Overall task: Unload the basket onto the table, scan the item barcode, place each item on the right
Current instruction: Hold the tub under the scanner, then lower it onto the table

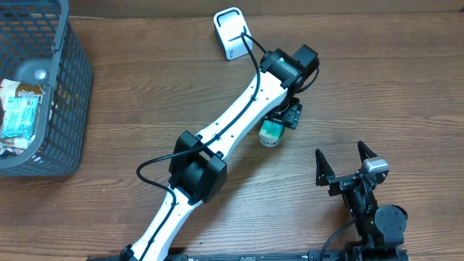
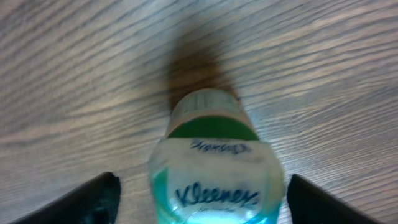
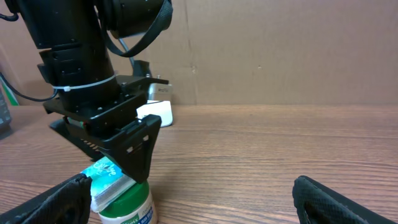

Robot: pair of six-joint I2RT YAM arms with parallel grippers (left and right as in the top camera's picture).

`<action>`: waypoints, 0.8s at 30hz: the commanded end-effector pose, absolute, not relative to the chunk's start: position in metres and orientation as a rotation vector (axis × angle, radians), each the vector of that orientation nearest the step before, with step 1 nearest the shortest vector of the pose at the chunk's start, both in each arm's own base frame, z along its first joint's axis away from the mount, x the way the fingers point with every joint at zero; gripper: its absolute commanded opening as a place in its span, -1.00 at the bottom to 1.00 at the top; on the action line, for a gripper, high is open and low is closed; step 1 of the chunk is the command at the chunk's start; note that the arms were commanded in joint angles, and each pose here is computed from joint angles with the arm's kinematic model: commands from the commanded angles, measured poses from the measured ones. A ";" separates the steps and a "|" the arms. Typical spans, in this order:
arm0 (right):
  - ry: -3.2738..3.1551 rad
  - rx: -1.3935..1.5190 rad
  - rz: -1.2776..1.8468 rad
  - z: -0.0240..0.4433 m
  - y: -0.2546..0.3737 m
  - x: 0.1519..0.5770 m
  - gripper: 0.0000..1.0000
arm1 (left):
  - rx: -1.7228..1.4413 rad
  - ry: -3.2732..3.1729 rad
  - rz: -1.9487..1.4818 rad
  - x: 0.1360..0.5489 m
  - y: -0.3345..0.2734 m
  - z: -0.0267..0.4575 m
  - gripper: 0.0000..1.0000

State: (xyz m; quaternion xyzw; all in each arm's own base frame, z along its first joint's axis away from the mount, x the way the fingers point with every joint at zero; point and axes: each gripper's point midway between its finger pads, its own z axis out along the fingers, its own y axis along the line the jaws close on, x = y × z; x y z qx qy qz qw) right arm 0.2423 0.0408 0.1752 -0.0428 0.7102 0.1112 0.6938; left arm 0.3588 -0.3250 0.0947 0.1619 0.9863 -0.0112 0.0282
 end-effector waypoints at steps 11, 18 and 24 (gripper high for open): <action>1.583 -0.098 0.248 0.173 0.041 0.242 1.00 | 0.601 3.101 0.023 0.342 -0.321 0.076 1.00; 1.583 -0.098 0.248 0.173 0.041 0.242 1.00 | 0.594 3.113 0.029 0.340 -0.323 0.057 0.90; 1.583 -0.098 0.248 0.173 0.041 0.242 1.00 | 0.557 3.107 0.016 0.342 -0.326 0.054 0.15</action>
